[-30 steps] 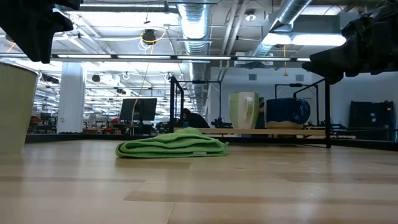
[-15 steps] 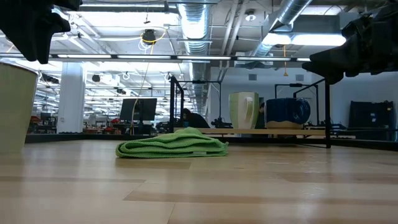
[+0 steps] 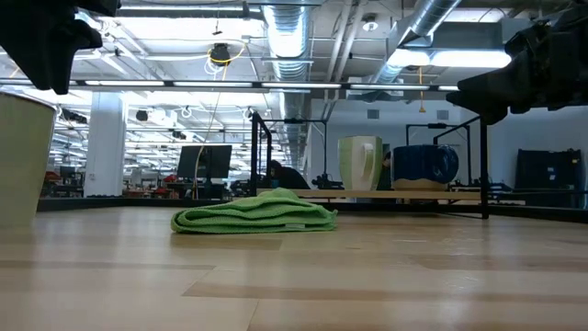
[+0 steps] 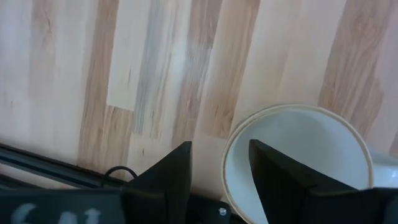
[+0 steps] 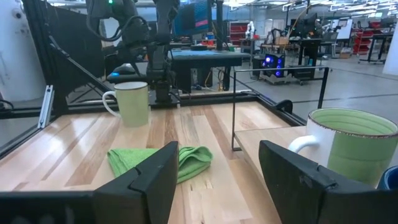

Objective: Stack small to large cups/mugs on shelf
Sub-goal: Put the light green mug on the shelf

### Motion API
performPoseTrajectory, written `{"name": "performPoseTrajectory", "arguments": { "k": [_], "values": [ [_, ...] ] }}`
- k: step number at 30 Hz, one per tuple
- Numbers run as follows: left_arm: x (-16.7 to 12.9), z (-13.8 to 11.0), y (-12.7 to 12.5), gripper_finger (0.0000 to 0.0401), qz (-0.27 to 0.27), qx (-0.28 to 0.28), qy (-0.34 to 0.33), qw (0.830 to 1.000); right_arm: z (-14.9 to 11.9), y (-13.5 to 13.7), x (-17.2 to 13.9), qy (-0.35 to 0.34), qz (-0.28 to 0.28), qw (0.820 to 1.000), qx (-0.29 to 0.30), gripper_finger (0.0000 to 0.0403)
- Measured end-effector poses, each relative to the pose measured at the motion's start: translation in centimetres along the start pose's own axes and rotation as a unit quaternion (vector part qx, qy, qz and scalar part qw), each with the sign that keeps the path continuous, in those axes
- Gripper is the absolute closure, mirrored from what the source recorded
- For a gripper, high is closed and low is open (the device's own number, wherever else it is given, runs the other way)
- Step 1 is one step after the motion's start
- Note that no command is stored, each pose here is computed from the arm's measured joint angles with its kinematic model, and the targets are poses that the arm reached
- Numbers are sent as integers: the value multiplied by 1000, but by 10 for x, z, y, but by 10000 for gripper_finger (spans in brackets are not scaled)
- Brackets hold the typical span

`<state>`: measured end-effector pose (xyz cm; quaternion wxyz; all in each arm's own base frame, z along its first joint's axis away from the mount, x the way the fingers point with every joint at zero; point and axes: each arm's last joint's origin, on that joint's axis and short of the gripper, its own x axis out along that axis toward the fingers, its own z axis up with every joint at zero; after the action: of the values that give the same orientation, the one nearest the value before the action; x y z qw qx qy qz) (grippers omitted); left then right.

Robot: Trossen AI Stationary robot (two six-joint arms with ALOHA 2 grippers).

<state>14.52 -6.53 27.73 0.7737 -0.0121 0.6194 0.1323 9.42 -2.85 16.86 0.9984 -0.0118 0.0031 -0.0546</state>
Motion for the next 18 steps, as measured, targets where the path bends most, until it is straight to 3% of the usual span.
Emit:
{"name": "performPoseTrajectory", "arguments": {
  "k": [14,18],
  "values": [
    [0,-1,0,250,-9,7,12,1000,0,0,0,0,0,1000,0,157],
    [0,-1,0,249,-6,-13,10,1000,0,0,0,0,0,1000,0,157]
  ]
}}
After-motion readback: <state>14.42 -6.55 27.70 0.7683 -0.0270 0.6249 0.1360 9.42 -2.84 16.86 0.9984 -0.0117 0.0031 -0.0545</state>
